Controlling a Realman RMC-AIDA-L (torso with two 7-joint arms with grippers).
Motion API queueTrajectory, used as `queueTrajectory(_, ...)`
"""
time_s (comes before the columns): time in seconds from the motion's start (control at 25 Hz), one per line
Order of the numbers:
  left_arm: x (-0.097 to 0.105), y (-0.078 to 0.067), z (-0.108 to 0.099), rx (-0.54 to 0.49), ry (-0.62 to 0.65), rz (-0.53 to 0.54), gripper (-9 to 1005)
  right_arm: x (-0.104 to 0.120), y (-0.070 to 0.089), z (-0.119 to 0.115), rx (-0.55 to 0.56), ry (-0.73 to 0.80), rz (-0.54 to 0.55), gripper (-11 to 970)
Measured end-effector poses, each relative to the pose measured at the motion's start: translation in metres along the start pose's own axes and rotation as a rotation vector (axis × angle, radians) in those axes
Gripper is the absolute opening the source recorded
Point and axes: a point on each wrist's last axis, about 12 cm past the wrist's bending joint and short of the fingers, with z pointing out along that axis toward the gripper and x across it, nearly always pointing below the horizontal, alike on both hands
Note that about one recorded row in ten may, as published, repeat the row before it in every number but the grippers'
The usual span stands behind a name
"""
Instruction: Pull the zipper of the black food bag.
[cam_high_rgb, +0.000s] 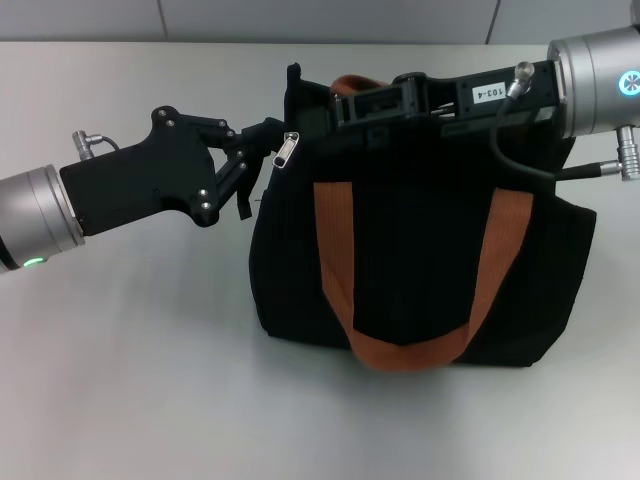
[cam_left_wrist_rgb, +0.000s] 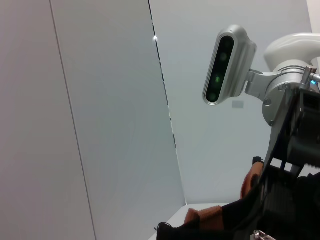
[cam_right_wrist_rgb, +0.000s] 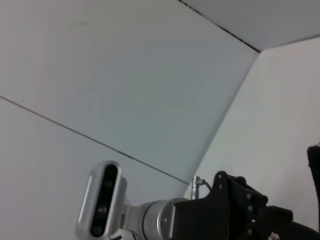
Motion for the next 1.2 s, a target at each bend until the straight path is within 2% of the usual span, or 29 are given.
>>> queueTrajectory(0.16,0.0,0.0,0.0,0.001,-0.001,-0.001,29,-0.001,0.0,0.003,0.008,0.009,0.007,537)
queueTrajectory(0.76,-0.004,-0.004,-0.001,0.031,-0.035,0.007,30,-0.007,0.0,0.016,0.072,0.048,0.012,478)
queueTrajectory(1.2,-0.006,-0.001,-0.001,0.024,-0.044,0.004,30,-0.009,0.004,0.013,0.099,0.058,-0.019,464)
